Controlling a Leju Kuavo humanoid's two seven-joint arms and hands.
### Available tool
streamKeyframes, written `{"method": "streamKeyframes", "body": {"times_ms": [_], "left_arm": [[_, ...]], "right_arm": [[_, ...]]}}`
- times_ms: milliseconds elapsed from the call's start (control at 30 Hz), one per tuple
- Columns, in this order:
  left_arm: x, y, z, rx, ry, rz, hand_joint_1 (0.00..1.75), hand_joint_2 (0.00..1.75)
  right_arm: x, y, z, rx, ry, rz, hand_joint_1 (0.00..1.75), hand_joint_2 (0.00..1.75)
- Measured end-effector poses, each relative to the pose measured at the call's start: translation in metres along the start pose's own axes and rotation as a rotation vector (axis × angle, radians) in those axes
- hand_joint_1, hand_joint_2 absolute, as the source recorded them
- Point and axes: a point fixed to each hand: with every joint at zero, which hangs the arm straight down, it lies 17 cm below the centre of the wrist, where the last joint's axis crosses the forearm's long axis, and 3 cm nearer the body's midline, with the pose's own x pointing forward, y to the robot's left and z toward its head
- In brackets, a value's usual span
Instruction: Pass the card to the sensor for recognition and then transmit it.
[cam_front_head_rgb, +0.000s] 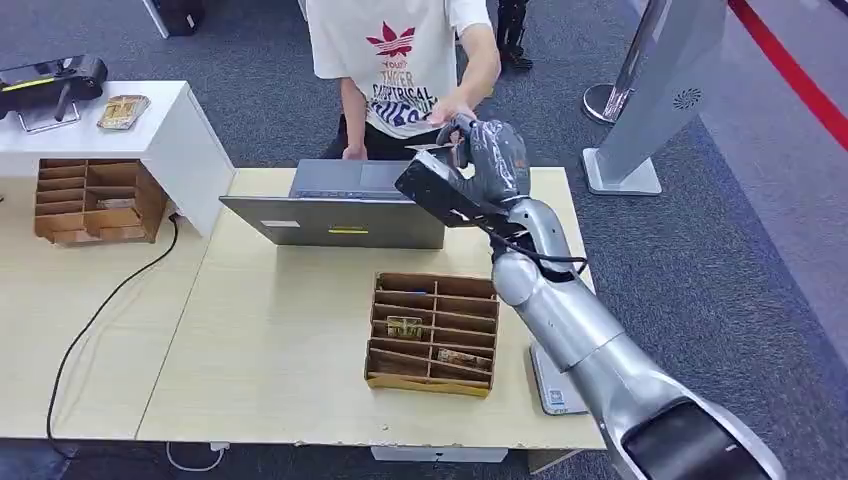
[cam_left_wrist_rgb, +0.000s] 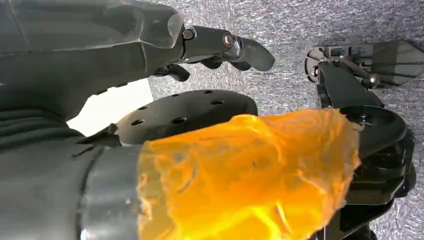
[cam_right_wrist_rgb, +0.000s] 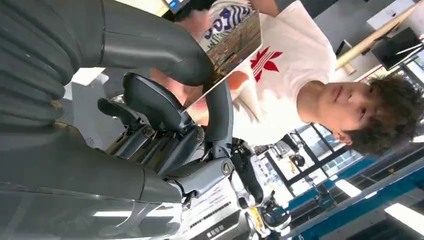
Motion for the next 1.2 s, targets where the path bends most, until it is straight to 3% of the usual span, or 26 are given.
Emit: {"method": "streamKeyframes", "body": {"times_ms": [133,167,200,433,467,800,1200], "left_arm": [[0.000,0.000,0.000,0.000,0.000,0.000,0.00,0.00],[0.000,0.000,0.000,0.000,0.000,0.000,0.00,0.00],[0.000,0.000,0.000,0.000,0.000,0.000,0.00,0.00],[0.000,-0.003,0.000,-0.004,0.000,-0.001,0.00,0.00],[0.000,-0.003,0.000,-0.005,0.000,0.000,0.00,0.00],[0.002,-0.003,0.000,-0.005,-0.013,0.010,0.00,0.00],[0.002,0.000,-0.002,0.008,-0.046,0.055,0.00,0.00]], "right_arm": [[0.001,0.001,0.000,-0.001,-0.002,0.019,1.75,1.75],[0.000,0.001,0.000,0.000,-0.002,0.024,1.38,1.75],[0.000,0.002,0.000,0.002,-0.001,0.029,0.00,1.75],[-0.001,0.008,0.002,0.018,-0.001,0.035,0.00,1.75],[-0.001,0.009,0.003,0.020,-0.003,0.032,0.00,0.00],[0.010,0.004,0.018,-0.049,-0.042,-0.110,0.00,0.00],[0.051,-0.026,0.078,-0.172,-0.125,-0.657,0.00,0.00]]}}
